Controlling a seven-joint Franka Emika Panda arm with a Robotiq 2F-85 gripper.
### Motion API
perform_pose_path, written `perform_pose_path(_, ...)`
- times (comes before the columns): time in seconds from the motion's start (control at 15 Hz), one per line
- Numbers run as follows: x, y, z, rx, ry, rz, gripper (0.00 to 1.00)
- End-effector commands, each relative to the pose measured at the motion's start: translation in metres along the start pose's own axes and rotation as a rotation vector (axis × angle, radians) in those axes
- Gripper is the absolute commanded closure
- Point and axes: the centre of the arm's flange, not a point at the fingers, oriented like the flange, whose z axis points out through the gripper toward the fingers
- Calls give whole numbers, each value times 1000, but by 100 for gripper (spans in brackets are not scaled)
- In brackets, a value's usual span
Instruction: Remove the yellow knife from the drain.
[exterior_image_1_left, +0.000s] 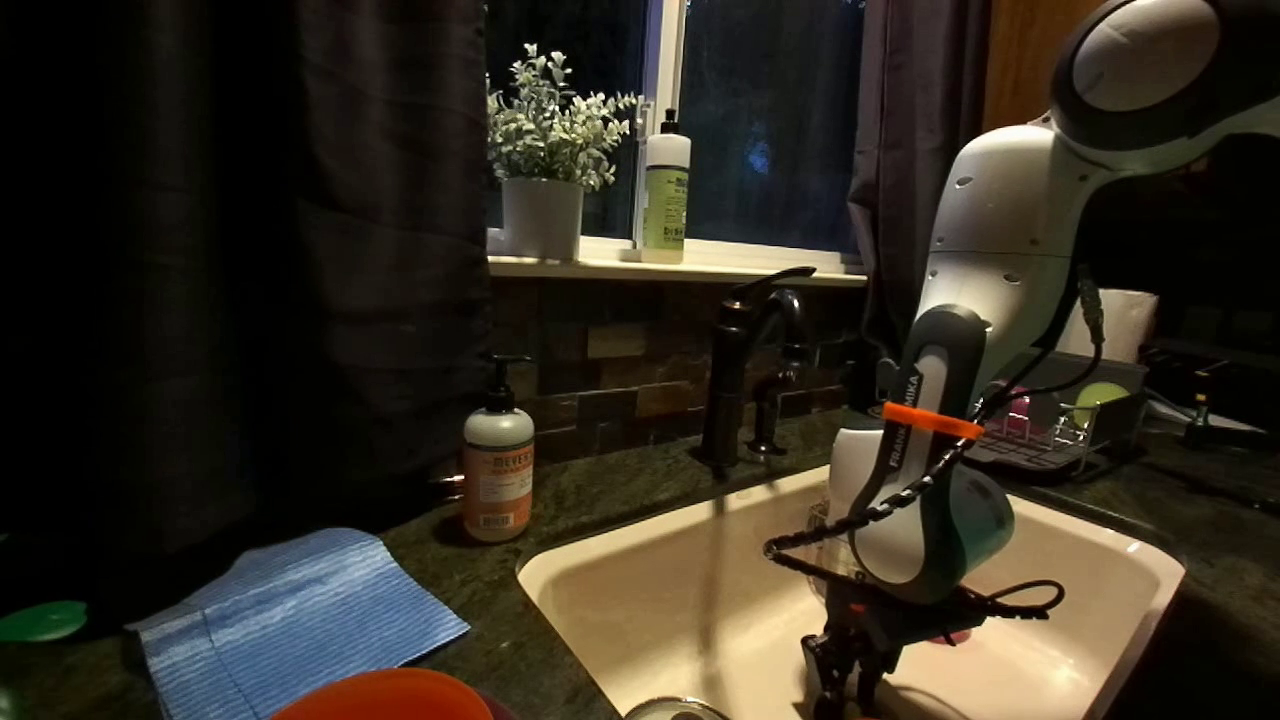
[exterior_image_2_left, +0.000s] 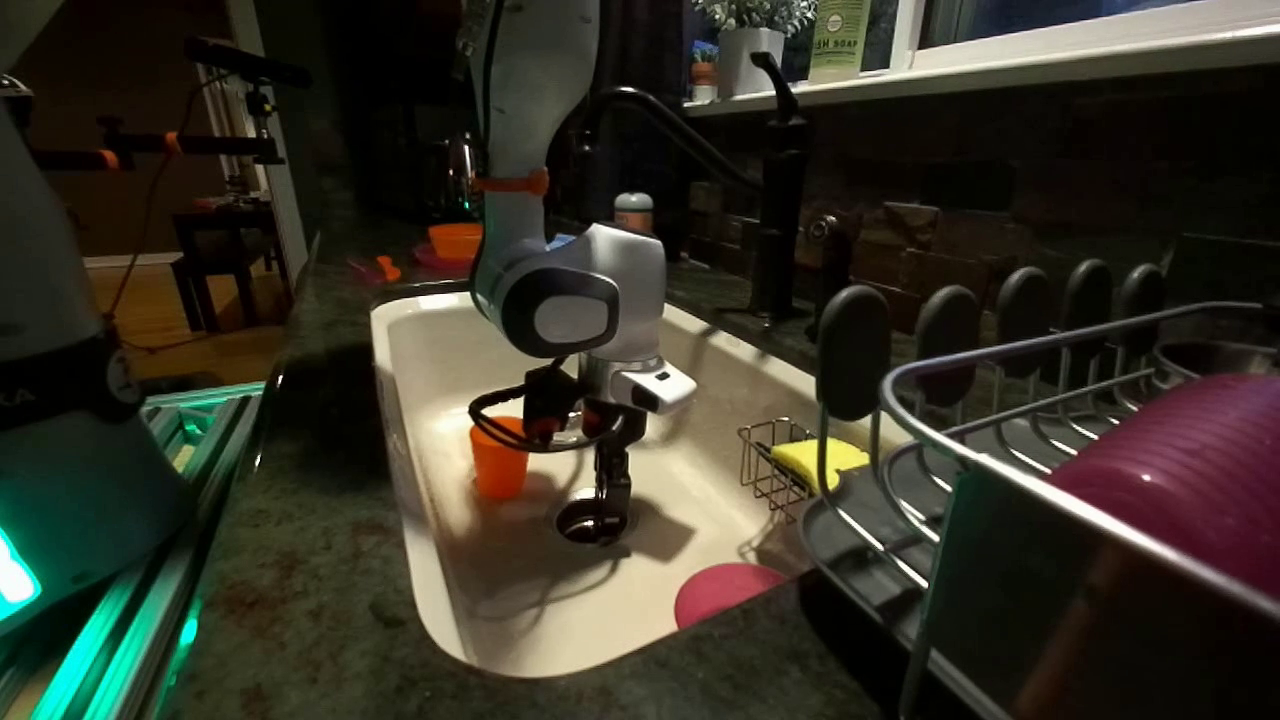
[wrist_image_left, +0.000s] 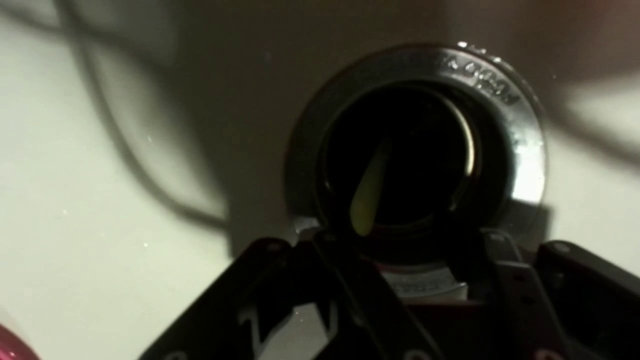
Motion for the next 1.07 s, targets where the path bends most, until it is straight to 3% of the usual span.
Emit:
perform_pose_path(0.0,-2,-3,12,1,18,-29,69)
perform_pose_path(0.07,-2,-3,13,-1,17,-33,67)
perform_pose_path(0.13,-2,-3,15,-4,15,-37,74)
perform_pose_path(0.27,-3,-3,16,-9,14,-47,74)
perform_pose_path(0.33,-3,-3,17,-11,13,-51,79)
perform_pose_path(0.4,-4,-4,17,-13,12,-56,75)
perform_pose_path(0.6,-4,-5,19,-22,10,-74,76)
perform_pose_path(1.0,-4,-5,21,-35,12,-92,100)
